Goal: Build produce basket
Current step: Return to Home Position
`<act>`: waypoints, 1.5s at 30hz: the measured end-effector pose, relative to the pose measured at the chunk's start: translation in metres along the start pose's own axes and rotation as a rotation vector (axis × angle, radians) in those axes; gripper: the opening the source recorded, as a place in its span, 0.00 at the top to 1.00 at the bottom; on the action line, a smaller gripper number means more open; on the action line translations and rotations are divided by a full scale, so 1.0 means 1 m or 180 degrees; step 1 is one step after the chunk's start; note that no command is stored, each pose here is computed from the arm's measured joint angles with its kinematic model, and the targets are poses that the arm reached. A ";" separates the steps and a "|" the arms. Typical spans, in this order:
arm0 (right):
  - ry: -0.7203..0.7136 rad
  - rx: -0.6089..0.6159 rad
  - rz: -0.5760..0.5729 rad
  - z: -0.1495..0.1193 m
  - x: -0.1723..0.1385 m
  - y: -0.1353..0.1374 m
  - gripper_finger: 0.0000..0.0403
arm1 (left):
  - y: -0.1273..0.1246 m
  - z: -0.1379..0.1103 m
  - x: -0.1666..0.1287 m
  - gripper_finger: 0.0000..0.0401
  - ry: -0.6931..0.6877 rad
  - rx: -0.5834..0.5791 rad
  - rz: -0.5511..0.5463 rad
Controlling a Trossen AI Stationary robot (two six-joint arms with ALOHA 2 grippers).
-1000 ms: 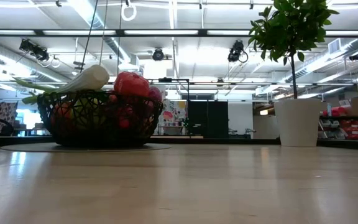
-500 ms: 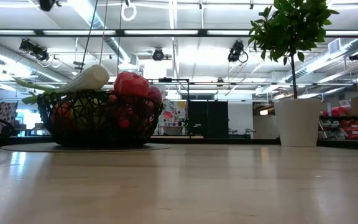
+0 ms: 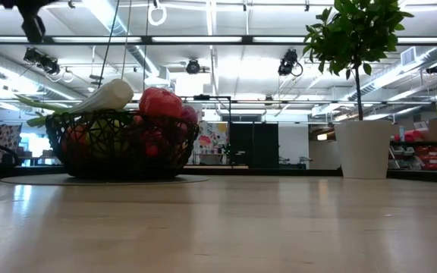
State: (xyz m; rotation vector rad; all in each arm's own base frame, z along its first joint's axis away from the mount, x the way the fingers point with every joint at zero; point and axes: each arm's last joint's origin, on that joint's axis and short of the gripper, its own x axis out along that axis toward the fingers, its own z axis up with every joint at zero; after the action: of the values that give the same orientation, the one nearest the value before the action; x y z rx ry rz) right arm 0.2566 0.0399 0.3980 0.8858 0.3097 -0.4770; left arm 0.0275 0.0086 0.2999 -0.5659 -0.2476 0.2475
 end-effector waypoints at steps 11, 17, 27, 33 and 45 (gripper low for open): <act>-0.0278 -0.0010 0.0334 0.017 -0.025 0.003 0.65 | 0.014 -0.038 0.025 0.99 -0.0214 -0.0136 -0.0187; -0.0444 -0.0169 0.0365 0.022 -0.055 -0.002 0.68 | 0.027 -0.068 0.037 0.99 -0.0448 -0.0372 -0.0406; -0.0539 -0.0252 0.0536 -0.008 -0.049 -0.045 0.78 | 0.043 -0.097 0.041 0.99 -0.0576 -0.0523 -0.0386; -0.0714 -0.0013 0.1072 -0.045 -0.035 -0.103 0.94 | 0.044 -0.101 0.042 0.97 -0.0476 -0.0356 -0.0319; -0.0943 -0.0388 0.1233 -0.096 -0.027 -0.211 0.98 | 0.051 -0.114 0.044 0.95 -0.0095 0.1239 -0.0044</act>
State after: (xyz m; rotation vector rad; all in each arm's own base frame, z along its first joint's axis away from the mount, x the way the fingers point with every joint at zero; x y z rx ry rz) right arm 0.1180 0.0099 0.2126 0.7219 -0.1043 -0.2208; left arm 0.0941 0.0072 0.1857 -0.1753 -0.2246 0.2825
